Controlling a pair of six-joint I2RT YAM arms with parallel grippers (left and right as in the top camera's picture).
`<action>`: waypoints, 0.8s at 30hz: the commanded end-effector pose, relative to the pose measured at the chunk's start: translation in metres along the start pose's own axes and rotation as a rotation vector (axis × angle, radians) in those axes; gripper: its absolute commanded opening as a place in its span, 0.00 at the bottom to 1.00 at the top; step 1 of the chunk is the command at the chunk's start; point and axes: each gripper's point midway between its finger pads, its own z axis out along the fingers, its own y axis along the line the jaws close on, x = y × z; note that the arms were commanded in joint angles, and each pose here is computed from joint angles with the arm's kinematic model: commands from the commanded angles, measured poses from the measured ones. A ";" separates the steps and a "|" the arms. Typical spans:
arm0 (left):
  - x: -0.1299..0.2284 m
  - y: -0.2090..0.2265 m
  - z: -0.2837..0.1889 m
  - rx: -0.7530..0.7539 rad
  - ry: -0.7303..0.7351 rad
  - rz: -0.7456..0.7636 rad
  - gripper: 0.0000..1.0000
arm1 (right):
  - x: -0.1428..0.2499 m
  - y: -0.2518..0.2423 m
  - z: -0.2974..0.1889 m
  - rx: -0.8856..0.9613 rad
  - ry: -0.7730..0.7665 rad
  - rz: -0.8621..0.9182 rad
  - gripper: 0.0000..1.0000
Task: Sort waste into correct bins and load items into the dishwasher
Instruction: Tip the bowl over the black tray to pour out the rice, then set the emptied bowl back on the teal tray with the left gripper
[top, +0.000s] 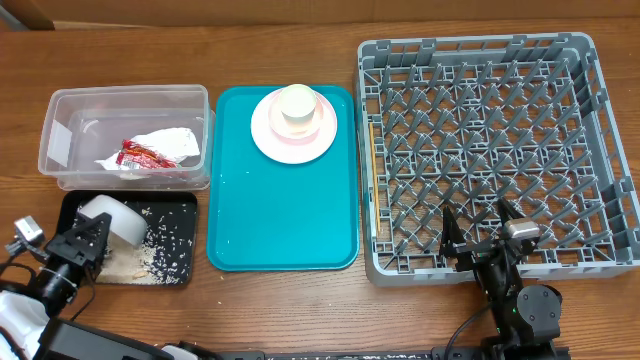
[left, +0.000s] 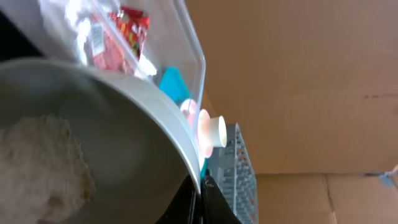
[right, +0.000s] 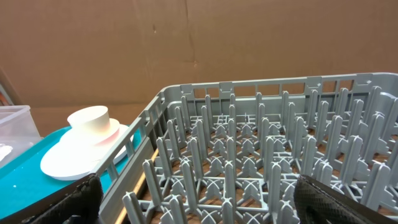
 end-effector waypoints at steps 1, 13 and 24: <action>-0.007 -0.028 -0.003 0.160 -0.039 0.027 0.04 | 0.002 -0.001 0.000 0.001 -0.004 -0.004 1.00; -0.012 -0.029 0.000 0.162 -0.028 -0.025 0.04 | 0.002 -0.001 0.000 0.001 -0.004 -0.004 1.00; 0.067 -0.109 0.067 -0.279 0.346 0.248 0.04 | -0.003 -0.021 -0.001 0.119 -0.025 -0.003 1.00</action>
